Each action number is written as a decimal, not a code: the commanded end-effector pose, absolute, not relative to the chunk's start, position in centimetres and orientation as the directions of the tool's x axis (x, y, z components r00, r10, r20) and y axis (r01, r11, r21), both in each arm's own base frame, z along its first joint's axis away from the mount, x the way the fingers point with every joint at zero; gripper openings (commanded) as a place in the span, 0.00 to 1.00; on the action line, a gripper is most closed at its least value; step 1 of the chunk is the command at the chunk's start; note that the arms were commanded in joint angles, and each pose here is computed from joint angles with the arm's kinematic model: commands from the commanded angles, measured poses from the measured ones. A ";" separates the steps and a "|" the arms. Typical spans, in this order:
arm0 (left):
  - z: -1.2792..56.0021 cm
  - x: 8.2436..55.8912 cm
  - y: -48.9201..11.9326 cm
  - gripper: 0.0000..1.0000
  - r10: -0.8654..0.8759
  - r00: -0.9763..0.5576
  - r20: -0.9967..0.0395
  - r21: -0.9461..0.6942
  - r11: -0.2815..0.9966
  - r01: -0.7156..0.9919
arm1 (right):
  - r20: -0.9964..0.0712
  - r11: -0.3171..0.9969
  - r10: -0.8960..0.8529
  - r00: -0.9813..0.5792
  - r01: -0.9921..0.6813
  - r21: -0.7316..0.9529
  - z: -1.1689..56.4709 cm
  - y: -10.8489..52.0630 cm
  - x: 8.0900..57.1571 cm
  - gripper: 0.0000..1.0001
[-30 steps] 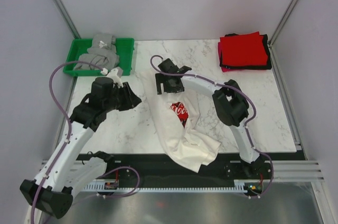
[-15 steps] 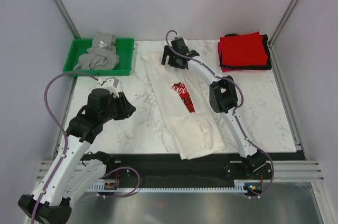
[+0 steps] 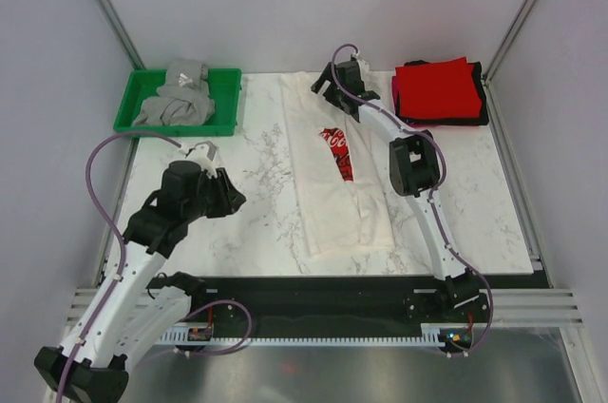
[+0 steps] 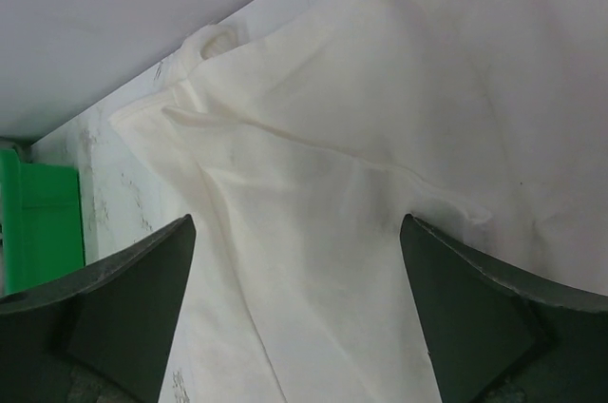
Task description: Fold and stack the t-shirts
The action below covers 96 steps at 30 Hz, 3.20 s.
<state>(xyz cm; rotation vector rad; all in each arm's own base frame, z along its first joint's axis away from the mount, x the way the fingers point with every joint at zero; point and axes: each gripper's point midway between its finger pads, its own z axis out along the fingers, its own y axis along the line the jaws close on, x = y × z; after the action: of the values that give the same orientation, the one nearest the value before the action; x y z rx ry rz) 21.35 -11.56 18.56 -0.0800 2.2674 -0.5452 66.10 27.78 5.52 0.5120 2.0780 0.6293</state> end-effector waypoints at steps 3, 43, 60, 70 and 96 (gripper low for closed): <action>18.8 22.2 -12.3 0.40 -0.215 -0.671 -0.710 -0.420 0.894 0.158 | -0.611 0.809 0.451 -0.651 0.008 0.588 8.5 29.6 62.1 0.98; 2.5 15.3 -29.5 0.42 -0.111 -0.915 -0.388 -0.509 0.853 0.112 | -0.342 0.891 0.398 -0.851 0.269 0.366 1.2 11.9 17.2 0.48; 6.5 11.8 -27.6 0.02 -0.158 -0.904 -0.397 -0.559 0.823 0.102 | -0.315 0.877 0.348 -0.883 0.188 0.442 3.1 15.8 12.7 0.00; 16.0 17.1 -23.4 0.02 -0.246 -0.769 -0.590 -0.486 0.868 0.096 | -0.579 0.944 0.284 -0.764 0.117 0.308 12.7 16.3 20.2 0.00; 17.2 45.0 -22.9 0.02 -0.259 -0.792 -0.553 -0.484 0.873 0.053 | -0.617 0.974 0.215 -0.757 0.117 0.196 13.1 18.0 45.0 0.00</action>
<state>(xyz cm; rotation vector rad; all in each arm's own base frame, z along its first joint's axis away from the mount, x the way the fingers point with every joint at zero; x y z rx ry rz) 43.51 -22.36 16.16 -0.2391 2.4334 -0.5899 42.88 17.67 11.86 0.2519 2.4818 0.1442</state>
